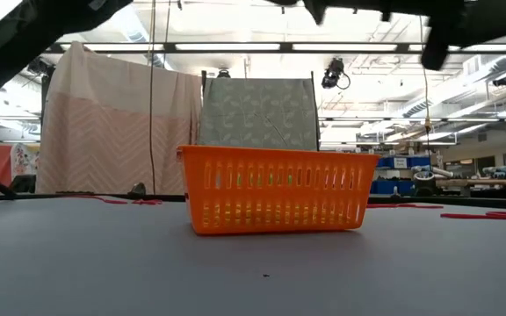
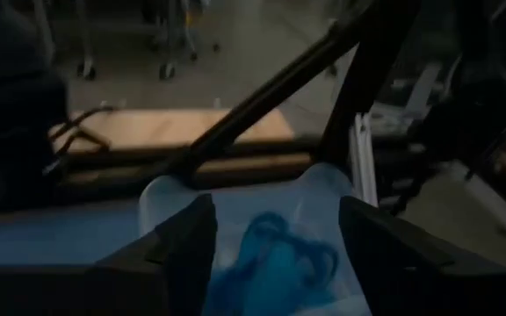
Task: Sort rubber bands into baskets
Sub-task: Put the blue rubber band into the transparent bin
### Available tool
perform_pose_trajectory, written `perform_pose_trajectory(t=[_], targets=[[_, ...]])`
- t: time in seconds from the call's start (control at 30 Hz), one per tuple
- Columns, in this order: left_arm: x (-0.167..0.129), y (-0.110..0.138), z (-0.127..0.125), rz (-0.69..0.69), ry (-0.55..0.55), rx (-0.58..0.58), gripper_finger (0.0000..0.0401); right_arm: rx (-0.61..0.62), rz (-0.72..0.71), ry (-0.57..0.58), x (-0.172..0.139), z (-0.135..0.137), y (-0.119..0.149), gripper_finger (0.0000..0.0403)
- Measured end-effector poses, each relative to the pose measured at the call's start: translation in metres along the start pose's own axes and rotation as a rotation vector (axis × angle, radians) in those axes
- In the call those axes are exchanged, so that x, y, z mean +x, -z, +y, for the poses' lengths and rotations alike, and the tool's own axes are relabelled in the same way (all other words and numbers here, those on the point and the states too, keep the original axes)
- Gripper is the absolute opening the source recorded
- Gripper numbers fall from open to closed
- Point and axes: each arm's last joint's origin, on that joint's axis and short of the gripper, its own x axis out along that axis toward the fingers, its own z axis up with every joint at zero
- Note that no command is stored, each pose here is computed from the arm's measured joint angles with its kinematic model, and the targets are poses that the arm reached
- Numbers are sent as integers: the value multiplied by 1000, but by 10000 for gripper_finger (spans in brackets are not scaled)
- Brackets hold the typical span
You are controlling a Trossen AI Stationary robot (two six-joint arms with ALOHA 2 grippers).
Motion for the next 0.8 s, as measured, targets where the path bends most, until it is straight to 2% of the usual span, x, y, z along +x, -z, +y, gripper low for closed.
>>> perform_pose_trajectory(t=[0.17, 0.33, 0.43, 0.57, 0.67, 0.73, 0.8], targets=[[-13, -12, 4, 37, 9, 13, 254, -6, 0, 0, 0, 0, 0, 256], [-8, -4, -3, 68, 32, 8, 254, -12, -3, 2, 0, 0, 0, 256], [-13, 5, -6, 209, 53, -16, 253, -7, -6, 1, 0, 0, -1, 256], [-36, 12, -4, 474, 44, 1, 245, -9, -3, -1, 0, 0, -1, 256], [-46, 32, -2, 681, 35, 18, 237, -29, 1, -1, 0, 0, 0, 256], [-44, 45, -1, 725, 33, 29, 233, -36, 4, -1, 0, 0, 0, 256], [-37, 54, -2, 692, 35, 42, 230, -34, 3, -1, 0, 0, 0, 256]])
